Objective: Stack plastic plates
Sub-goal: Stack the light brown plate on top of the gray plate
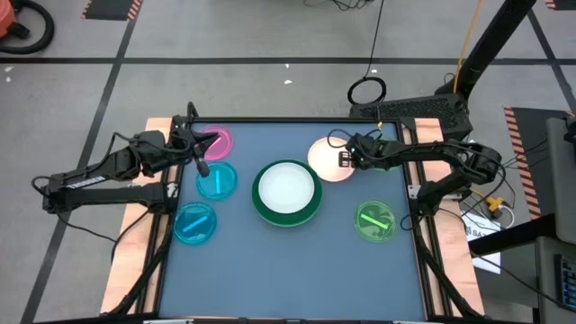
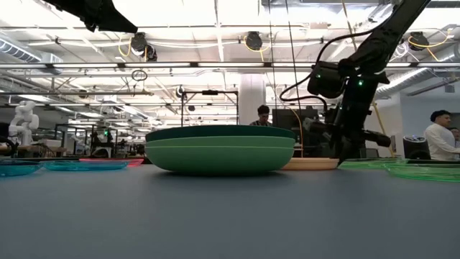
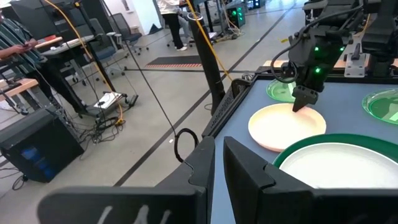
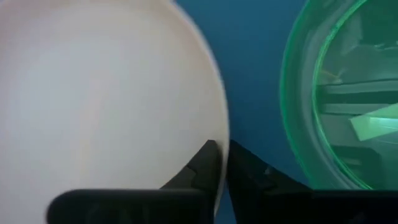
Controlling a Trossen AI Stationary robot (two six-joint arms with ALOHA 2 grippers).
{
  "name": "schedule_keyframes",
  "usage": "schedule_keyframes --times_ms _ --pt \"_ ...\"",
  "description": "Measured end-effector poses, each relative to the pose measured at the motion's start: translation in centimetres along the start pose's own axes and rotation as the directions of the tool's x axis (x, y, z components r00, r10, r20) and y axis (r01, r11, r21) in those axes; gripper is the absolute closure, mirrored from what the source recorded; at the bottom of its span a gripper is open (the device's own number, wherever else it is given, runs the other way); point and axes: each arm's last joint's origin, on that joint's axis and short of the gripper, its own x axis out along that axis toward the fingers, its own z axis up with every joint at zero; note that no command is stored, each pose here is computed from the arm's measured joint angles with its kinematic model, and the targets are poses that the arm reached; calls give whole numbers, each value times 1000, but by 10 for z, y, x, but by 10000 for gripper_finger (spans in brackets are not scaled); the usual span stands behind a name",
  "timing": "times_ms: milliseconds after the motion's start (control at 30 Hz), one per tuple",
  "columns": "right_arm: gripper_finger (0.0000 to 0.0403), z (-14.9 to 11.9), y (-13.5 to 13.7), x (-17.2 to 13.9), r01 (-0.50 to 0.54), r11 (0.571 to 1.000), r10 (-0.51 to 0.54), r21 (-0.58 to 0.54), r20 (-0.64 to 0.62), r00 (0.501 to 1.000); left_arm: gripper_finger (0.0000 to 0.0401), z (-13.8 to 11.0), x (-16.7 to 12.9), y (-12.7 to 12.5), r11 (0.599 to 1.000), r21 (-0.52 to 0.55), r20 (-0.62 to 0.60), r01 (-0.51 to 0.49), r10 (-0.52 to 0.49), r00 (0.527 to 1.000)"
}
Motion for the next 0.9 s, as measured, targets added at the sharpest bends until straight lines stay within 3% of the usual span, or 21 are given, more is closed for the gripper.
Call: schedule_keyframes --times_ms 400,900 --pt "398 9 10 -1 -88 996 89 -15 122 989 359 0 0 0 1000 0 0 0 0 1000" --pt "399 33 33 -45 -267 960 281 -87 340 897 359 1 0 0 1000 -2 6 -1 1 1000"
